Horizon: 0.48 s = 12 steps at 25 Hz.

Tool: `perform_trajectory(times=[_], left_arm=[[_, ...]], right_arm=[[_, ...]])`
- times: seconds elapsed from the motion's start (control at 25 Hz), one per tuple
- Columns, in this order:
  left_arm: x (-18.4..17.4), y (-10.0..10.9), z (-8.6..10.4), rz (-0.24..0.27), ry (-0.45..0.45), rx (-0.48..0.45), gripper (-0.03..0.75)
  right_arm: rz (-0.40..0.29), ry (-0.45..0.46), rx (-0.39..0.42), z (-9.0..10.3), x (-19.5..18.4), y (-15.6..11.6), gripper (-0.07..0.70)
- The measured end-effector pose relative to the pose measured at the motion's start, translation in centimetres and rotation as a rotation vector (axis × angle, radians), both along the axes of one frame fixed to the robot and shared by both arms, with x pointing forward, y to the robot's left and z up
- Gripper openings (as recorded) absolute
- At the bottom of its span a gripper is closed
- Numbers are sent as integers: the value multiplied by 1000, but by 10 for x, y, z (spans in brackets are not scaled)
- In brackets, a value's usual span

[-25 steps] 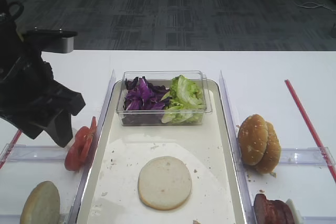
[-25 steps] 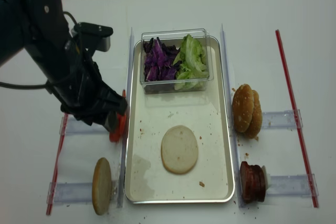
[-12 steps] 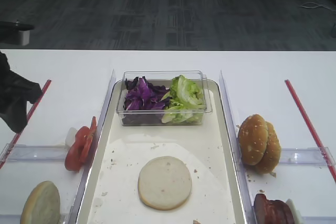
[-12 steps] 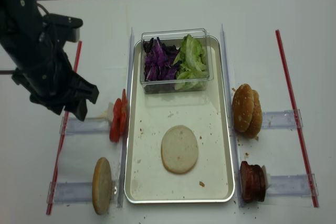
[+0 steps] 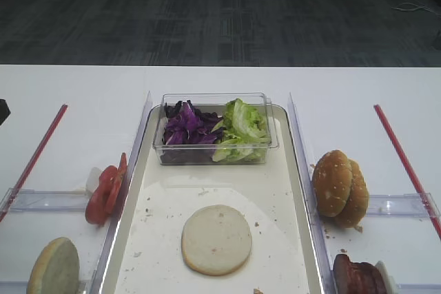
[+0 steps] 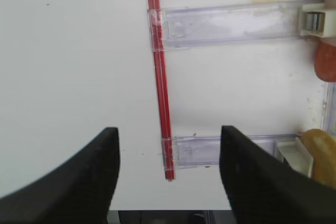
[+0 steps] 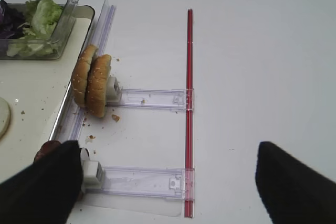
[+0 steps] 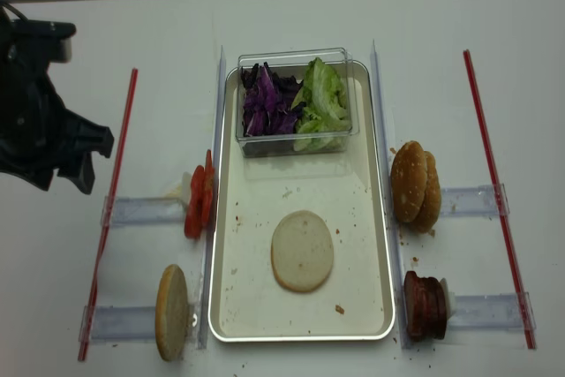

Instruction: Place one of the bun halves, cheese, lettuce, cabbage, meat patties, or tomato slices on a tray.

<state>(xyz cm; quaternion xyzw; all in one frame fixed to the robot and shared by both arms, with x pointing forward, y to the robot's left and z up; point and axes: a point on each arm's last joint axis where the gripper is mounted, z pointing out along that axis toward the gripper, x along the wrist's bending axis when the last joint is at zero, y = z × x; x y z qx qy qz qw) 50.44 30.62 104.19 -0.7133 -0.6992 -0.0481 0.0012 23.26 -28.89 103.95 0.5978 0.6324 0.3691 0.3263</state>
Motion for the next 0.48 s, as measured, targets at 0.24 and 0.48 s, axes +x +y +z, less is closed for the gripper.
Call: perform_trajectory(times=[0.24, 0.48], left_arm=[[-2, 0, 3, 0, -9, -13, 423], [-28, -1, 2, -2, -6, -27, 423]], right_arm=[[0, 0, 0, 0, 0, 0, 657], [0, 0, 0, 0, 0, 0, 657]])
